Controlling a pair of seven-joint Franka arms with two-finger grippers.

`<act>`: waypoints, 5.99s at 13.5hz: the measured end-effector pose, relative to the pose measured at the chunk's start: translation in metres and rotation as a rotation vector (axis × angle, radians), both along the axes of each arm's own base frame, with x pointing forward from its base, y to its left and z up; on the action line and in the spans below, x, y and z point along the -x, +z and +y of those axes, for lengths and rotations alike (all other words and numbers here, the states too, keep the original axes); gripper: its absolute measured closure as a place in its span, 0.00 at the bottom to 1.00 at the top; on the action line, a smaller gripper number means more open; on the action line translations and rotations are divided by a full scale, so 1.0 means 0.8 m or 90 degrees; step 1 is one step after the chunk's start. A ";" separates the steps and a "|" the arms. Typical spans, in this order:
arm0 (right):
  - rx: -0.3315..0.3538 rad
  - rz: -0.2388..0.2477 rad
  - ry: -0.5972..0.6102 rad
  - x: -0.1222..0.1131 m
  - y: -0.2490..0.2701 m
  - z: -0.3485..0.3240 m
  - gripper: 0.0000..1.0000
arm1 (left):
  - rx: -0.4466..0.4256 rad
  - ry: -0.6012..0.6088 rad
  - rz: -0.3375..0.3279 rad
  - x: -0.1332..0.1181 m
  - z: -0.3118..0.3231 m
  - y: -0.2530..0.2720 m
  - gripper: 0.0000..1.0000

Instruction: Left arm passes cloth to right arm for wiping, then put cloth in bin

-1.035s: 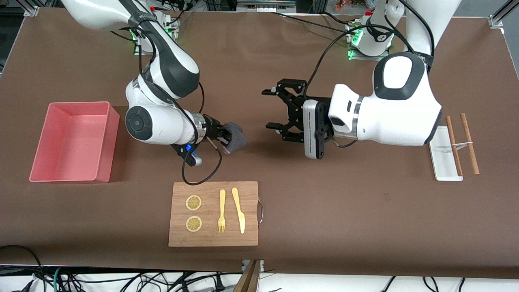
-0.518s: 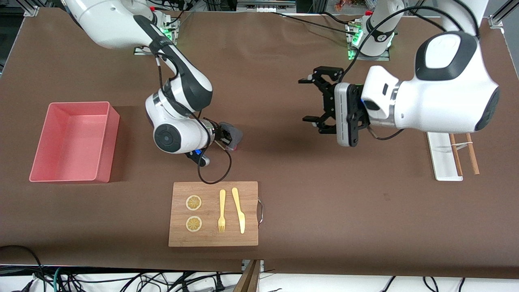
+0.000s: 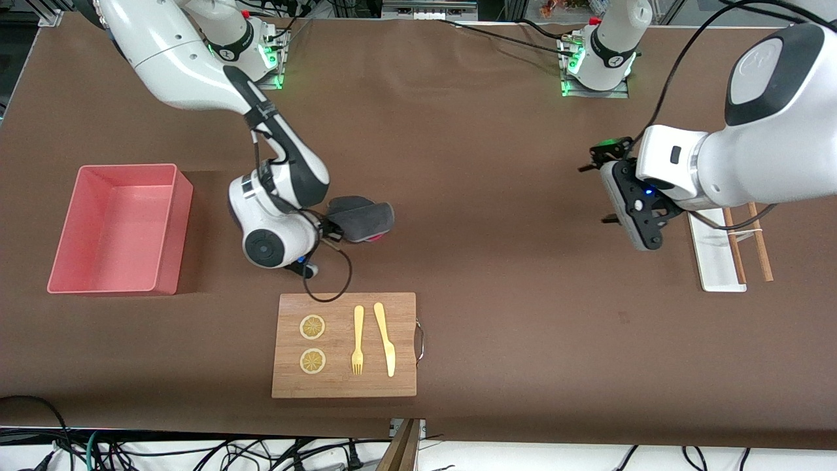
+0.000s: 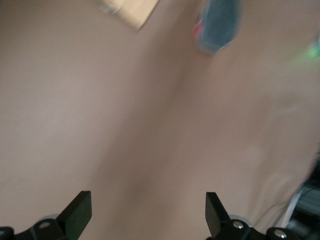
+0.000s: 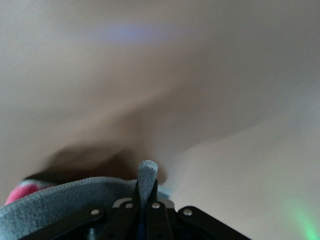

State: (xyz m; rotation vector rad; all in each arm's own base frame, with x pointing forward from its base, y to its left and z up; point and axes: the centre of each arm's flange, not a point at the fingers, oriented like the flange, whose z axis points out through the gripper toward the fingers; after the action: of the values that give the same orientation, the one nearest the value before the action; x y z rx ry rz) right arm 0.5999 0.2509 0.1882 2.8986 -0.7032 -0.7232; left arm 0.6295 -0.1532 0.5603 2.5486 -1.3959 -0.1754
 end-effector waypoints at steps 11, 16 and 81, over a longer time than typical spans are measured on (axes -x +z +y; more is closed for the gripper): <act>-0.016 -0.026 0.176 -0.057 0.008 -0.229 0.98 | -0.133 0.353 -0.113 0.050 0.173 0.017 0.00; -0.008 -0.077 0.215 -0.080 0.058 -0.211 0.98 | -0.158 0.478 -0.078 0.089 0.164 0.041 0.00; -0.052 -0.030 0.316 -0.072 0.354 -0.393 0.98 | -0.160 0.481 -0.060 0.069 0.158 0.017 0.00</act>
State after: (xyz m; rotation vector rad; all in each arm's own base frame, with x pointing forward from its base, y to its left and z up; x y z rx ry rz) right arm 0.6575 -0.0632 0.4714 2.9762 0.0577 -0.6291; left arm 0.5741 -0.0268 0.5739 3.1200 -0.3665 -0.0981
